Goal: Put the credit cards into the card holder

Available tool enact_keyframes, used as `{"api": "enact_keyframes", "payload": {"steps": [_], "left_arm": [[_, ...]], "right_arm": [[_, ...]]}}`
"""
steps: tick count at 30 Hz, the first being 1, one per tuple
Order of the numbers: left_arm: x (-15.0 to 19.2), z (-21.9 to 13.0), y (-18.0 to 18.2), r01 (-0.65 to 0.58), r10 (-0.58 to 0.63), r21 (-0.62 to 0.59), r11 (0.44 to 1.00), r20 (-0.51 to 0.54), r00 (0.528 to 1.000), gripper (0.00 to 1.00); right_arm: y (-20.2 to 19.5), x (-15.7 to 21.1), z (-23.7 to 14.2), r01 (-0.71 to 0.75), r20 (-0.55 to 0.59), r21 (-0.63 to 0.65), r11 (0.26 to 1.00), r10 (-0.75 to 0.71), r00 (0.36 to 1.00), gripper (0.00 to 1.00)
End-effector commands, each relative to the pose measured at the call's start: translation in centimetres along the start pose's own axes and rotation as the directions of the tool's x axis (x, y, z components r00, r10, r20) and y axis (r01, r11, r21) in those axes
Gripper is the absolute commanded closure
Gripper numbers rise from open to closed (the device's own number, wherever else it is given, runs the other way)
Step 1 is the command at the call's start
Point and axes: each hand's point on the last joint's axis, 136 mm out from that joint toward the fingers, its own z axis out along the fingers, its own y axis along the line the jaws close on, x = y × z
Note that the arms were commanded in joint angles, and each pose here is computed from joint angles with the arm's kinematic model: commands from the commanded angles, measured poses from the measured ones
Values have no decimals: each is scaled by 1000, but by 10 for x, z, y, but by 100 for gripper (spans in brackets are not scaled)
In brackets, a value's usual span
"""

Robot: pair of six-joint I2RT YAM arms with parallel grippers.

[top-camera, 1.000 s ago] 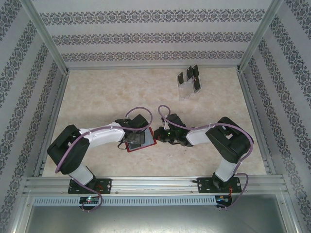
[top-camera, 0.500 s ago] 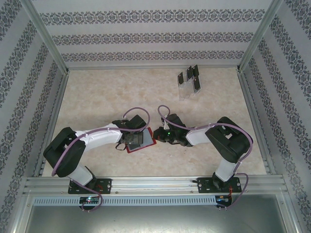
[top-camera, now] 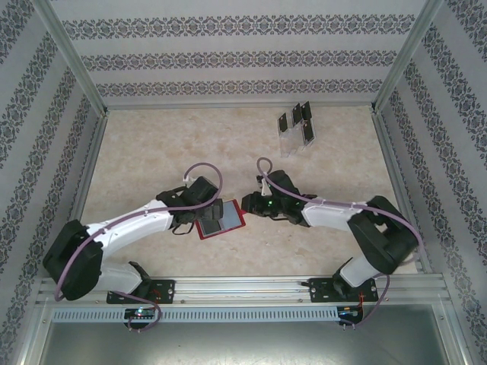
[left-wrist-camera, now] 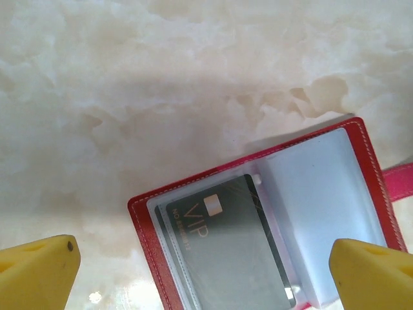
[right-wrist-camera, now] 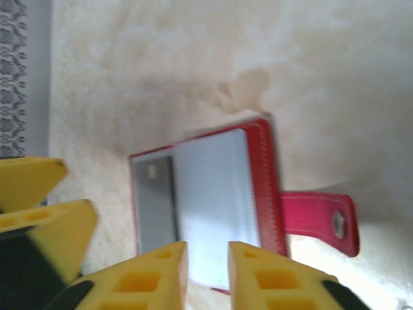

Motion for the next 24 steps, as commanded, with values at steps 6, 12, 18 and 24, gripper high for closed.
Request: {"api": "enact_keyframes", "payload": {"steps": [6,12,18,24], "left_arm": [[12,7,7,132,-139,182,974,26,990,0],[14,8,10,159,-171,223,962,35,985,0],[18,14,10,169,-180,236,957,22,984,0],[21,20,8,171,-178,242,955,5,984,0]], "right_arm": [[-27,-4,-19,91,-12,193,977,-90,996,52],[-41,-6,-6,103,-32,240,965,-98,995,51],[-42,-13,6,107,-40,246,963,-100,994,54],[-45,-16,11,104,-44,255,961,-95,994,72]]}}
